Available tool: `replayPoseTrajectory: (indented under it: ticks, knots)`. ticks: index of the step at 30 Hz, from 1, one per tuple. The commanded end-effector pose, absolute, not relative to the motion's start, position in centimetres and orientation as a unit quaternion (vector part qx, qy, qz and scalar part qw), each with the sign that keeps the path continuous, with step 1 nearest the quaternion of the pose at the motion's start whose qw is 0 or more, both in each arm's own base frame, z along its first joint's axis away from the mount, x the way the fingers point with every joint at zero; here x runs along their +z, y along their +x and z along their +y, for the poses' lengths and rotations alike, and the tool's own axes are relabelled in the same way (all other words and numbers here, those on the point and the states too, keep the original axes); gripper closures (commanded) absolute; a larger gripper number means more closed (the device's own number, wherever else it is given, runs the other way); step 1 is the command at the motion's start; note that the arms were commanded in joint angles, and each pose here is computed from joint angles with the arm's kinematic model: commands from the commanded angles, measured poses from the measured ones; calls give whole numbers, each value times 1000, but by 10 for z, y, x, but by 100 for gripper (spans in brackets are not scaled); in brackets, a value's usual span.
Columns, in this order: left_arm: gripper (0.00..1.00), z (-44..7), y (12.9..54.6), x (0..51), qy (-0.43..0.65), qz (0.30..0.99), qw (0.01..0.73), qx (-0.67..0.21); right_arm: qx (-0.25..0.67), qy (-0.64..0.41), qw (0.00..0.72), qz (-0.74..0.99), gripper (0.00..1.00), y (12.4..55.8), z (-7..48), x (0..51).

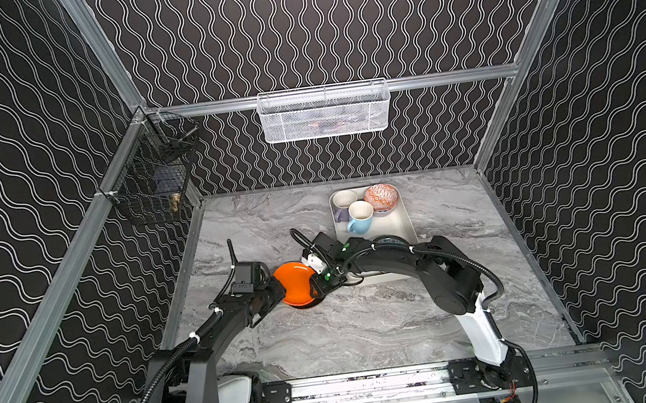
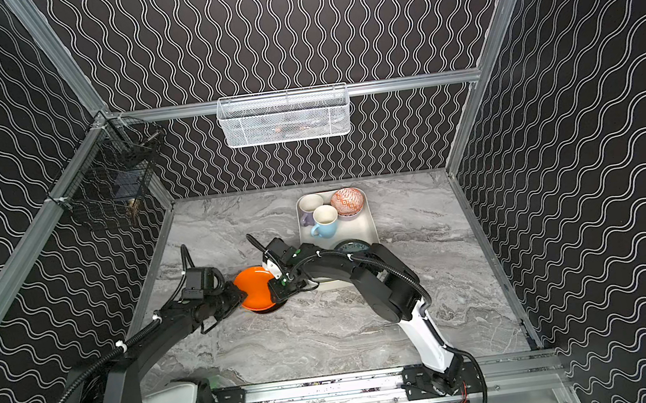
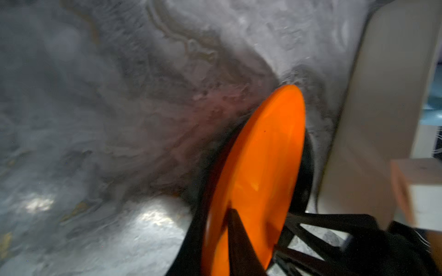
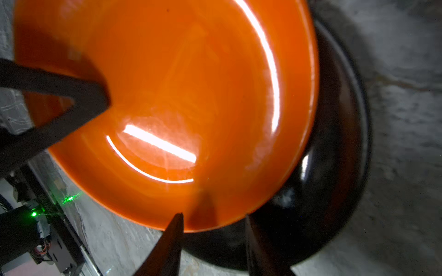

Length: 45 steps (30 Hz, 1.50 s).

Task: Place the mixed dishes into the plastic bin
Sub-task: 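Lift the orange plate off the black plate with the left gripper, then carry the orange plate over the tray and lower it with the left gripper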

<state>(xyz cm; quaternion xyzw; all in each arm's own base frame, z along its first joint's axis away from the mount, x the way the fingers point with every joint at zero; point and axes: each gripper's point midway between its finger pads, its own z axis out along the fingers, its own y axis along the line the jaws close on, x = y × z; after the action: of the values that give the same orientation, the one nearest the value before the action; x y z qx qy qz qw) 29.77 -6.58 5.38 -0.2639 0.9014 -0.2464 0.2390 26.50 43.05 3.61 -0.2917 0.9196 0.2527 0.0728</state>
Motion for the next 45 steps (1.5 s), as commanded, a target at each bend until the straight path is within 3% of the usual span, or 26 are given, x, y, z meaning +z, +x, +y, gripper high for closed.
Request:
replayPoseTrajectory:
  ticks: [1, 14, 20, 22, 34, 45]
  knots:
    - [100, -61, 288, 44, -271, 909, 223, -225, 282, -304, 81, 906, 55, 261, 441, 47]
    - [100, -58, 289, 69, -262, 908, 242, -221, 288, -298, 115, 903, 43, 264, 429, 74]
    - [100, -61, 298, 95, -253, 902, 262, -234, 273, -285, 160, 905, 17, 273, 405, 104]
    - [100, -61, 302, 107, -247, 900, 271, -235, 270, -277, 179, 905, 2, 275, 395, 118]
    - [100, -97, 332, 173, -199, 882, 304, -299, 215, -190, 258, 923, 0, 280, 309, 154]
    - [97, -205, 352, 202, -109, 886, 311, -325, 158, -76, 339, 924, 0, 267, 203, 199]
